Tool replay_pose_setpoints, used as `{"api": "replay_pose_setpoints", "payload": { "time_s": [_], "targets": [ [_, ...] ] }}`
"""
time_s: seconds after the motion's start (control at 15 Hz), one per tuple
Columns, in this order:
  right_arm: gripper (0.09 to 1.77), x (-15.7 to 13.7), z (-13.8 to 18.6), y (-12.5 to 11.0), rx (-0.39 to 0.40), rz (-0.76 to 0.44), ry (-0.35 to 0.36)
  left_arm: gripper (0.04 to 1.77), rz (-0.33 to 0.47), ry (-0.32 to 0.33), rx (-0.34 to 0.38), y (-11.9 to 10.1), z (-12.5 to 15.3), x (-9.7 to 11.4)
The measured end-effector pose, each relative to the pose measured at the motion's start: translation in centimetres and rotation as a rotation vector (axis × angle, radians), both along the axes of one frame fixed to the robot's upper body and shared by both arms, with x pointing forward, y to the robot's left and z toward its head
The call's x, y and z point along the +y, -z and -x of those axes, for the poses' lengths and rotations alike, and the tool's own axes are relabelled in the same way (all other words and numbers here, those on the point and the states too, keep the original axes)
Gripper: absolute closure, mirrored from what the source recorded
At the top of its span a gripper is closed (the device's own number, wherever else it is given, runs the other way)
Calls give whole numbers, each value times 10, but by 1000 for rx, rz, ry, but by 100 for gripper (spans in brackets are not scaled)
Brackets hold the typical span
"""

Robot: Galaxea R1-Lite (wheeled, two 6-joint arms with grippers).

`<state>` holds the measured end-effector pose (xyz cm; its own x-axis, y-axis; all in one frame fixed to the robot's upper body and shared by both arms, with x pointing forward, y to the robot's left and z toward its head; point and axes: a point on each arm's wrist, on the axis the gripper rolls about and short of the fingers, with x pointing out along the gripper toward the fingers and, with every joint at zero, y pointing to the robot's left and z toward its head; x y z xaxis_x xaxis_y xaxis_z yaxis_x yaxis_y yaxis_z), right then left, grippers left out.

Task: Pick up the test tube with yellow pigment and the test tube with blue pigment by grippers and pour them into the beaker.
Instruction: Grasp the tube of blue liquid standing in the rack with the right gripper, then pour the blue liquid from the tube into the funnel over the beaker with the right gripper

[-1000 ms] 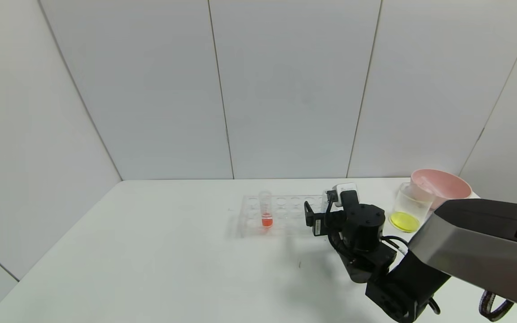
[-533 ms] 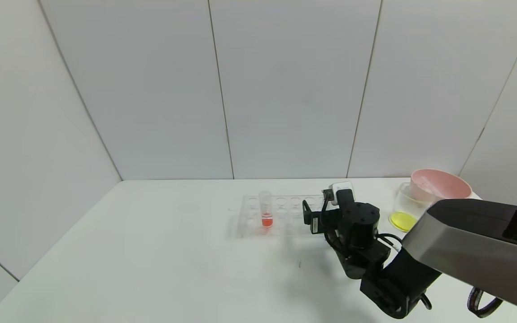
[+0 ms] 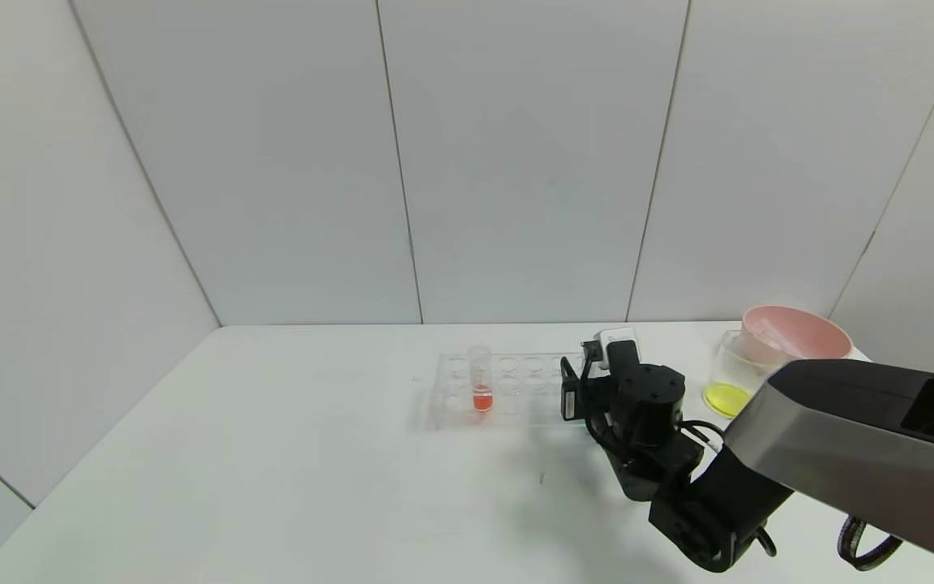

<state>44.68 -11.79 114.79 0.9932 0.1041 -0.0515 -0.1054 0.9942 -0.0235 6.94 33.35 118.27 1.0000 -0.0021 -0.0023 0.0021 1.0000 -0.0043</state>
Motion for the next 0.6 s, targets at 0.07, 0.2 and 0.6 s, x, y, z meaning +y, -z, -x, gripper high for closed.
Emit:
{"api": "replay_pose_setpoints", "payload": {
  "time_s": [0.07, 0.2, 0.6],
  "targets": [
    [98, 0, 0, 0, 0, 1, 0, 5, 0, 0, 0, 0, 0, 0],
    [107, 0, 0, 0, -1, 1, 1, 5, 0, 0, 0, 0, 0, 0],
    [107, 1, 1, -2, -3, -1, -1, 5, 0, 0, 0, 0, 0, 0]
  ]
}}
